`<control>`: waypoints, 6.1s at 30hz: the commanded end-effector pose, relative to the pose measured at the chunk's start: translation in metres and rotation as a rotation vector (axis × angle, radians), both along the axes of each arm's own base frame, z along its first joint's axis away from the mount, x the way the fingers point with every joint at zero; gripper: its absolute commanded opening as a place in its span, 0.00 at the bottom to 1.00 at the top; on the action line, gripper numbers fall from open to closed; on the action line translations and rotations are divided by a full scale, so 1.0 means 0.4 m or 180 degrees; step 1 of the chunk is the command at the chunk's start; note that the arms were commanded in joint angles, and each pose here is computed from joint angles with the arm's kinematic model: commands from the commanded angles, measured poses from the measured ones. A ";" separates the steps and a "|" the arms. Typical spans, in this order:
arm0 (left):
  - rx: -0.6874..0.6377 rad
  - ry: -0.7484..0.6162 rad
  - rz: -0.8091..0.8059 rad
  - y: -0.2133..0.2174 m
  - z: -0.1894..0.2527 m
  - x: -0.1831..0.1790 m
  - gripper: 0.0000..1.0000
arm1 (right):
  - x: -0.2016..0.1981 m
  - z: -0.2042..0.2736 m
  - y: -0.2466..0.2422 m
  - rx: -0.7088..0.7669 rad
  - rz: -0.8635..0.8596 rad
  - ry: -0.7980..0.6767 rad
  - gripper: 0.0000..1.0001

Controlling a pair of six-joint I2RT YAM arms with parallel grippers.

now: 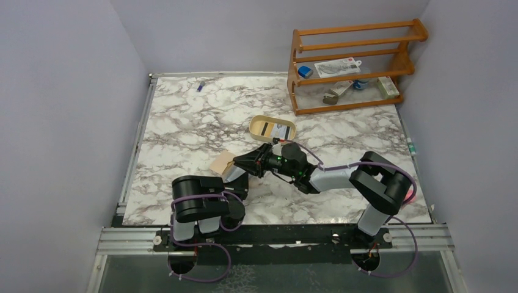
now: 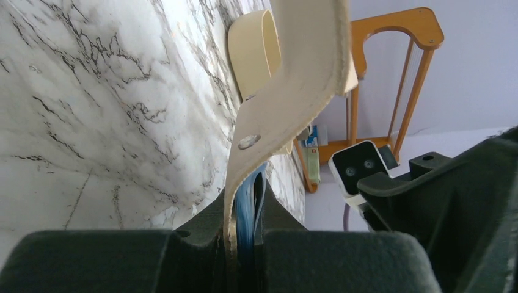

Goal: Take the credit cards out of the card holder

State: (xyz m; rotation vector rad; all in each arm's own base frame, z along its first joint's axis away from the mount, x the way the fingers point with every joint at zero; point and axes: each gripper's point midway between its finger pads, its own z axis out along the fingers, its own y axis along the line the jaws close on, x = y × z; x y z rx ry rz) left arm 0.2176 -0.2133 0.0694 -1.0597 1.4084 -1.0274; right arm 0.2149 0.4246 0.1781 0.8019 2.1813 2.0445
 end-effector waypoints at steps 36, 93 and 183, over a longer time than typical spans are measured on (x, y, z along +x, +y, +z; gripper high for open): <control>0.0250 -0.0656 -0.0653 -0.107 0.197 0.004 0.00 | 0.005 -0.100 -0.081 0.0002 0.0015 0.0205 0.32; 0.0131 -0.0609 -0.0864 -0.136 0.188 -0.044 0.00 | 0.087 -0.046 -0.081 0.0074 -0.0274 -0.0070 0.40; -0.0026 -0.0480 -0.0751 -0.128 0.157 -0.021 0.00 | 0.061 -0.057 -0.020 -0.0035 0.0065 -0.0066 0.28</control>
